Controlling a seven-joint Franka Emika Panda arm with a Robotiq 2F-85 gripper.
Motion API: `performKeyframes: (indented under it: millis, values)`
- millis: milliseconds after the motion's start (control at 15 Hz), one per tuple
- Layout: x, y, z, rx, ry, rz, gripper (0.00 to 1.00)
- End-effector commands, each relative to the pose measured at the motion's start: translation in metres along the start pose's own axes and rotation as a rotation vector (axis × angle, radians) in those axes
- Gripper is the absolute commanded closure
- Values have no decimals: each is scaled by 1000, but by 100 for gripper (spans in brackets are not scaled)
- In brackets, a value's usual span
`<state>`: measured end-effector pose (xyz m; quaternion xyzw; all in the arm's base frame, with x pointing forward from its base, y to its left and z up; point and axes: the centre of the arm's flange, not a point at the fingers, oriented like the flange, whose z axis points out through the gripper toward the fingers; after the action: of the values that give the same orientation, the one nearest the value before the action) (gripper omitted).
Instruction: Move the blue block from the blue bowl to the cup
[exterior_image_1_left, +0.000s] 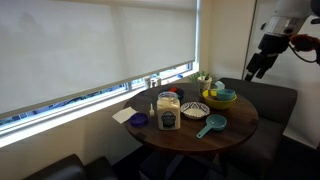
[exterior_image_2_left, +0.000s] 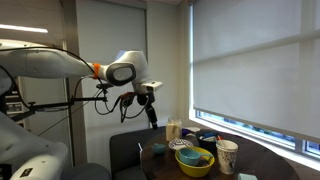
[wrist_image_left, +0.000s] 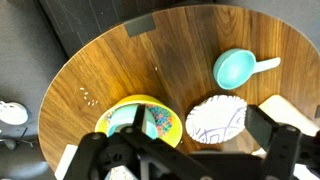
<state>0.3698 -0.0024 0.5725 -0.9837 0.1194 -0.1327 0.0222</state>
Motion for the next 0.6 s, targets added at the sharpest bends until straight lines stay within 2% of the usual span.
performKeyframes:
  millis: [0,333,467,533]
  values:
    - [2,1,-1,1,5,5,0]
    - [2,1,0,1,0,3,0]
    - [10,-5,9,-50,10,157,0]
    - [13,1,13,-51,22,204,0]
